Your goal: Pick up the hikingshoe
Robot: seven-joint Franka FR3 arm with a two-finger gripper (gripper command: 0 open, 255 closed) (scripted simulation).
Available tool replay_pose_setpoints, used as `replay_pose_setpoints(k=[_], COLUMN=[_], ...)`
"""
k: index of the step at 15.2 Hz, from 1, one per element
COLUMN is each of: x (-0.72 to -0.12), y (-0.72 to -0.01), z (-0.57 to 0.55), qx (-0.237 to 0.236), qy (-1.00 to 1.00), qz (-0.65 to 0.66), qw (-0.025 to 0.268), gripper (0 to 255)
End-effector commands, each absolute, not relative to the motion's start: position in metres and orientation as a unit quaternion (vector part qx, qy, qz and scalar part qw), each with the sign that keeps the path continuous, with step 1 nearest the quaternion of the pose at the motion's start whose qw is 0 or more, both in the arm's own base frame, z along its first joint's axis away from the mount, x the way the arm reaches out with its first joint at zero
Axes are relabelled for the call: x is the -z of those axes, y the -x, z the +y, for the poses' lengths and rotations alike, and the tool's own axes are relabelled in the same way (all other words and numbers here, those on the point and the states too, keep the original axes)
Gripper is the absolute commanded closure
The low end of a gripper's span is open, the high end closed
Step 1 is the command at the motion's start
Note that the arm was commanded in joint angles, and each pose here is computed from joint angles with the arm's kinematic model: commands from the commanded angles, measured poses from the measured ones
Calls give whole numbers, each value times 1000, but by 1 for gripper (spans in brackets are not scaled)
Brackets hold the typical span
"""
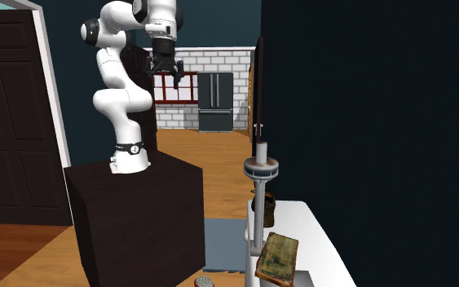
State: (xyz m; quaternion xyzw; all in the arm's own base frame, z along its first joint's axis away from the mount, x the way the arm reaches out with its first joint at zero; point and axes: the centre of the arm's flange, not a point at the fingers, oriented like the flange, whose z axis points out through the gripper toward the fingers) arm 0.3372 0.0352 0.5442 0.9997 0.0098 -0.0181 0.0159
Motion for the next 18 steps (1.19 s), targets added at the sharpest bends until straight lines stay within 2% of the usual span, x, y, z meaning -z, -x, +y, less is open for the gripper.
replay_pose_setpoints(k=[1, 18], x=[-525, -368], y=[-355, -497], z=[42, 94], qx=[15, -7], qy=[-1000, -997], qz=[17, 82], qw=[13, -9], gripper=[0, 0])
